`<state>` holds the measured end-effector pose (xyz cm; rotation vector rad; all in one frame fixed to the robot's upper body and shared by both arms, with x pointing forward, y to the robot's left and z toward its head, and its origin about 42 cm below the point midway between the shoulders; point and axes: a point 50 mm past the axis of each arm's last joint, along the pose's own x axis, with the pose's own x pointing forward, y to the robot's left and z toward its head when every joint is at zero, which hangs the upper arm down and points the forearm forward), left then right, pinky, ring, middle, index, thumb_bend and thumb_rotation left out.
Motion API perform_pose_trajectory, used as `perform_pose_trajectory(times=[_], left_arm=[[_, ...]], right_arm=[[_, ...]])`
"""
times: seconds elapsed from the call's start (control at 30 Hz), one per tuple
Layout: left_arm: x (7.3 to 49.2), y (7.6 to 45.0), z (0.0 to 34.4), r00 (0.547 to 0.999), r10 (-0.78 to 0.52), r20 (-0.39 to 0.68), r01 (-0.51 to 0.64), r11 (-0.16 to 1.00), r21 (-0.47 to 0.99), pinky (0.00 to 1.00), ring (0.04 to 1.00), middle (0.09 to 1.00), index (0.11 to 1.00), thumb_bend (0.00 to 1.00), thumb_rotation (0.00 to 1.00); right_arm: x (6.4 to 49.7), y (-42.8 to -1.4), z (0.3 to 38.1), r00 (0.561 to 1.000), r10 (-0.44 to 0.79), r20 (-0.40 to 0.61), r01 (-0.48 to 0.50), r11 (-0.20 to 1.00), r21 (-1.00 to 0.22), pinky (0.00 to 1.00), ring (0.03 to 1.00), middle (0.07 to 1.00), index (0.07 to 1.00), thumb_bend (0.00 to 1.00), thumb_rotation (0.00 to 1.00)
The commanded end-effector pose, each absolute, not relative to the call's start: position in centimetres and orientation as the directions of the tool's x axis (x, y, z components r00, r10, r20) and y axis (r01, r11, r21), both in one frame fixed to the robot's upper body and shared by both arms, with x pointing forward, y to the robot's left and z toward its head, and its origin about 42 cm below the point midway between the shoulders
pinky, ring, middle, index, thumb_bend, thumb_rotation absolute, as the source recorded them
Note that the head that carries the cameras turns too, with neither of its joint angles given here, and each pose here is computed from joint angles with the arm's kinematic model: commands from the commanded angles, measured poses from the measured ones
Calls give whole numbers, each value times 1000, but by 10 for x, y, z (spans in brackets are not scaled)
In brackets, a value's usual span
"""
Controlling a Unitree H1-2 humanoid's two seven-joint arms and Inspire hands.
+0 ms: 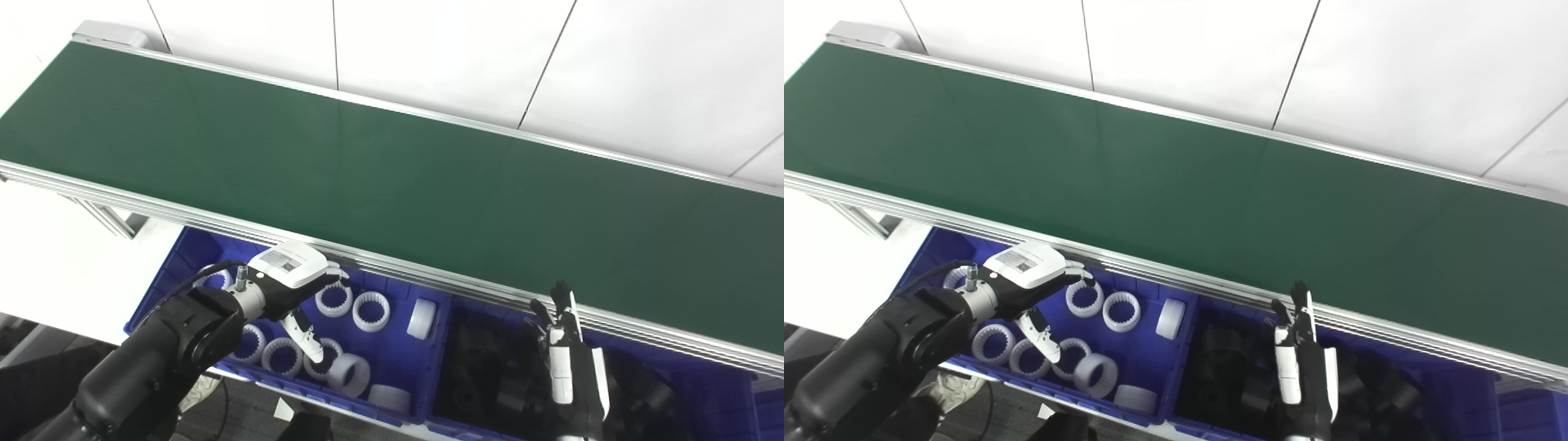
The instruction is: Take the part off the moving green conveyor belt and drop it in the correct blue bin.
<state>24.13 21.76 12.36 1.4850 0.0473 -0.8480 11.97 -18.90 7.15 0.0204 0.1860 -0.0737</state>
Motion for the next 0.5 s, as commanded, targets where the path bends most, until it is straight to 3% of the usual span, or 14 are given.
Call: perform_pose_trajectory(times=[0.0, 0.13, 0.27, 0.3, 0.37, 0.43, 0.47], left_arm=[[245, 219, 144, 750, -492, -442, 454, -103, 885, 904, 874, 900, 846, 977, 569], [234, 218, 170, 784, -532, -320, 419, 74, 905, 921, 876, 895, 851, 981, 542], [212, 211, 199, 835, -542, -98, 355, 395, 847, 990, 903, 910, 856, 948, 576], [205, 209, 204, 851, -524, -37, 350, 514, 783, 995, 908, 912, 856, 929, 572], [190, 200, 211, 883, -466, 57, 349, 734, 582, 875, 908, 918, 862, 840, 561], [179, 190, 211, 909, -407, 88, 347, 858, 378, 856, 914, 924, 868, 804, 563], [175, 184, 210, 920, -380, 90, 342, 895, 286, 878, 923, 940, 911, 771, 680]], right_arm=[[122, -187, 79, 988, -72, -134, 75, 997, 20, 833, 922, 997, 996, 836, 934], [121, -186, 78, 989, -70, -133, 73, 997, 16, 826, 916, 994, 993, 831, 939], [121, -183, 76, 989, -65, -133, 69, 997, 23, 822, 915, 995, 995, 818, 939], [121, -182, 76, 989, -65, -135, 69, 997, 23, 824, 916, 996, 995, 813, 939], [121, -179, 74, 988, -68, -136, 70, 998, 10, 815, 904, 988, 993, 801, 956], [122, -174, 72, 988, -70, -135, 70, 998, -7, 814, 900, 984, 994, 798, 965], [123, -171, 71, 988, -71, -135, 70, 997, -13, 821, 893, 974, 993, 793, 985]])
